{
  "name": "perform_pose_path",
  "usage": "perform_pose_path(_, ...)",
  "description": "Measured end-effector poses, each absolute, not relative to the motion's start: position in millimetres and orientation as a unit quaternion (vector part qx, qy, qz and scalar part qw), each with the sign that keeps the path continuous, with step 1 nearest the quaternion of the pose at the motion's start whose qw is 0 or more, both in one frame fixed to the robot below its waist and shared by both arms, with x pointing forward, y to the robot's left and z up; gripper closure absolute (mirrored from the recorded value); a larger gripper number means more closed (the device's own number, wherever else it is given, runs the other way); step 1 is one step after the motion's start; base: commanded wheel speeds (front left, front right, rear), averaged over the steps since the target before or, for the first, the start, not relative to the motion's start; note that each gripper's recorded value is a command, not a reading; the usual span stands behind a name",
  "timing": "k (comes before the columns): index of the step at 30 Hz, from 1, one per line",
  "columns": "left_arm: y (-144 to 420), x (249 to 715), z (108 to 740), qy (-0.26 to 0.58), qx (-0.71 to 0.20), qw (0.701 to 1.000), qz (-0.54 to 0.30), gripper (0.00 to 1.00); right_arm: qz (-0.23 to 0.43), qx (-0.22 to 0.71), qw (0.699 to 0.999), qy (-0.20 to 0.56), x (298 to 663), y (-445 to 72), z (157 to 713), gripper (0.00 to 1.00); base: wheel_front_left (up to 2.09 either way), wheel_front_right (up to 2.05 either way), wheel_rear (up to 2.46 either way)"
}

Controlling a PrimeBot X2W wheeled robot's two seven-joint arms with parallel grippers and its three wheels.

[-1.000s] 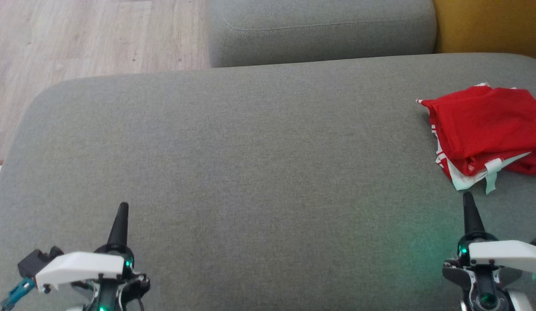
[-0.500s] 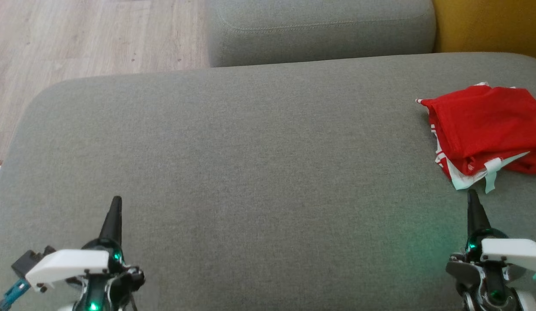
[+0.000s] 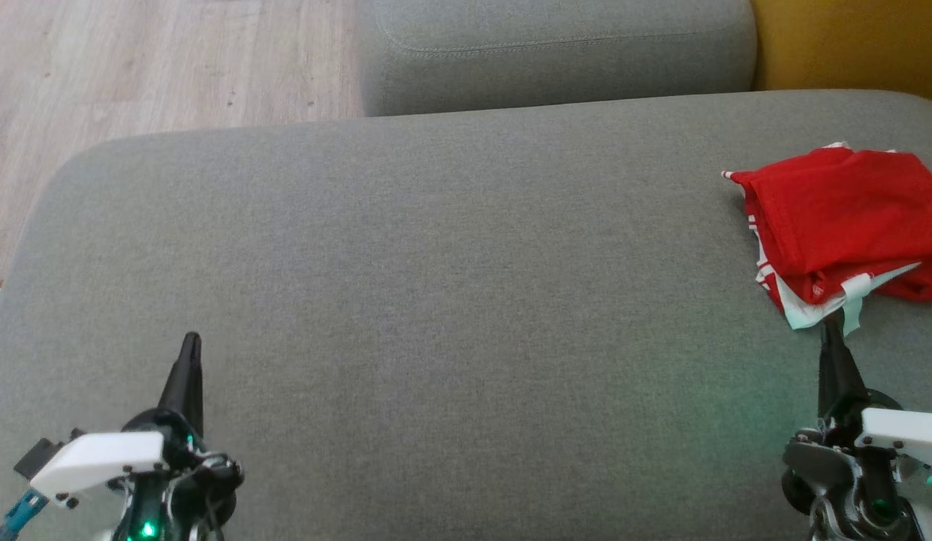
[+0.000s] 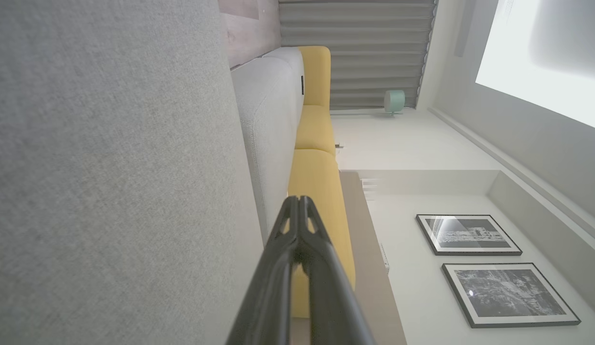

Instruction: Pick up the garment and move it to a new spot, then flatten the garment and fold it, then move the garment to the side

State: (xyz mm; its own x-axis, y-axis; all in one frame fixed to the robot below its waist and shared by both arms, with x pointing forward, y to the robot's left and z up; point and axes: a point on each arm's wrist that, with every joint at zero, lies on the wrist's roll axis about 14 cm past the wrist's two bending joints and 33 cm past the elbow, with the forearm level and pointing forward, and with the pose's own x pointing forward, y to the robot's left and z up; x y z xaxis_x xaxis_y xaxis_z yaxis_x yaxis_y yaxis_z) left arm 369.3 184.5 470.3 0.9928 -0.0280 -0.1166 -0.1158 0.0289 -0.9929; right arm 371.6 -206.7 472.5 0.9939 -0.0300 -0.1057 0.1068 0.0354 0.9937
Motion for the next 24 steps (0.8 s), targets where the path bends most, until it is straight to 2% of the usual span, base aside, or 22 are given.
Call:
perform_pose_path(4, 184.1, 373.9, 476.5, 0.045, -0.709, 0.703, 0.022, 1.0, -0.045, 0.707, 0.705, 0.024, 371.8, -207.6, 474.4, 1.0, 0.0, 0.0, 0.0)
perform_pose_path(24, 186.4, 373.9, 476.3, 0.043, -0.711, 0.702, 0.024, 1.0, -0.045, 0.708, 0.705, 0.023, 372.0, -207.7, 475.2, 1.0, 0.0, 0.0, 0.0)
